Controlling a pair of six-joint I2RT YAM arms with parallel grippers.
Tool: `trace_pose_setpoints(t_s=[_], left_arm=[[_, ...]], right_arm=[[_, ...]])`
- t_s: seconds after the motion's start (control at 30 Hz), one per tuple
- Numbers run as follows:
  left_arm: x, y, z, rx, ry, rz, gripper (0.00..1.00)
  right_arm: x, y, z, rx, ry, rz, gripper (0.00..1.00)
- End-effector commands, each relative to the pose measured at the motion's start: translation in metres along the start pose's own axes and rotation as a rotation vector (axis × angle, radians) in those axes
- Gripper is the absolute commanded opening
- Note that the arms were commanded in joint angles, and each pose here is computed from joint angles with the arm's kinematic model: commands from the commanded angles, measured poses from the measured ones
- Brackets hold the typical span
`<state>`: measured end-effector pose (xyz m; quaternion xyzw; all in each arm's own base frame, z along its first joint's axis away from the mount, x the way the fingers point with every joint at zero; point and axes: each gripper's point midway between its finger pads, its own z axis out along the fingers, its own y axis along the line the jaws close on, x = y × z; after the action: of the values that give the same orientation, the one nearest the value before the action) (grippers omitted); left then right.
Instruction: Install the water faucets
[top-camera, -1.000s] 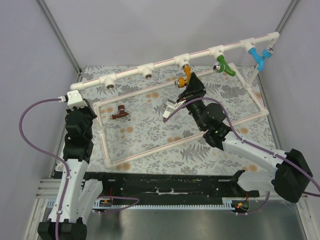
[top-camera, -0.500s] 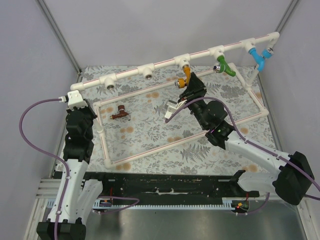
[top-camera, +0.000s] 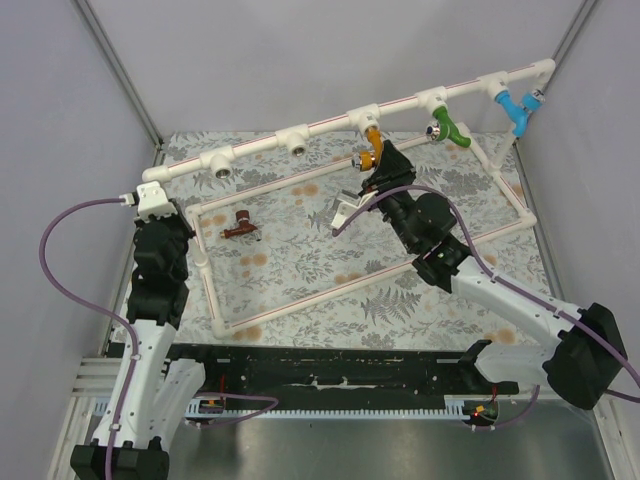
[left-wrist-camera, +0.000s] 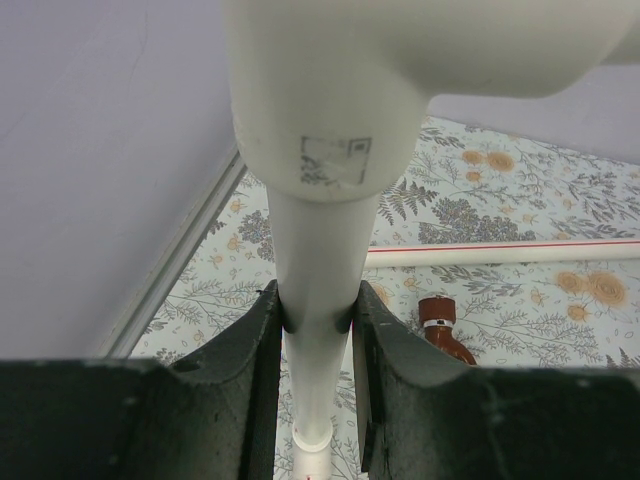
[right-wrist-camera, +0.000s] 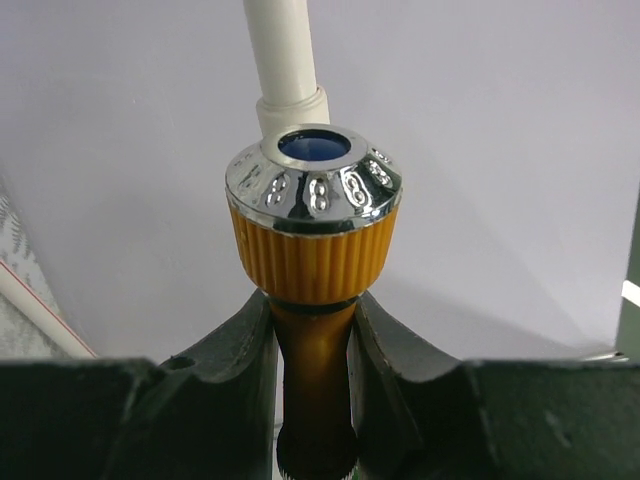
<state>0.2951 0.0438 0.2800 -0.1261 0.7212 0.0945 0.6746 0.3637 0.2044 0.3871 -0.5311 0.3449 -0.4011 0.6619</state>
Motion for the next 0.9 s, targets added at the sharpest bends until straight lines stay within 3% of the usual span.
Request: trace_pose_setpoints(t_s=[0.0,0.63,0.87], left_arm=[[0.020,0.001,-0.006,-0.002,0.056,0.012,0.02],[0.017,0.002,-0.009,-0.005,0.028,0.002,0.02],[0.023,0.002,-0.011,-0.004,0.013,-0.026,0.02]], right_arm=[[0.011,0.005,0.008,-0.004,0.055,0.208,0.00],[0.000,0.042,0.018,0.065,0.161,1.374,0.00],[0.005,0.051,0.012,0.147,0.260,1.756,0.00]])
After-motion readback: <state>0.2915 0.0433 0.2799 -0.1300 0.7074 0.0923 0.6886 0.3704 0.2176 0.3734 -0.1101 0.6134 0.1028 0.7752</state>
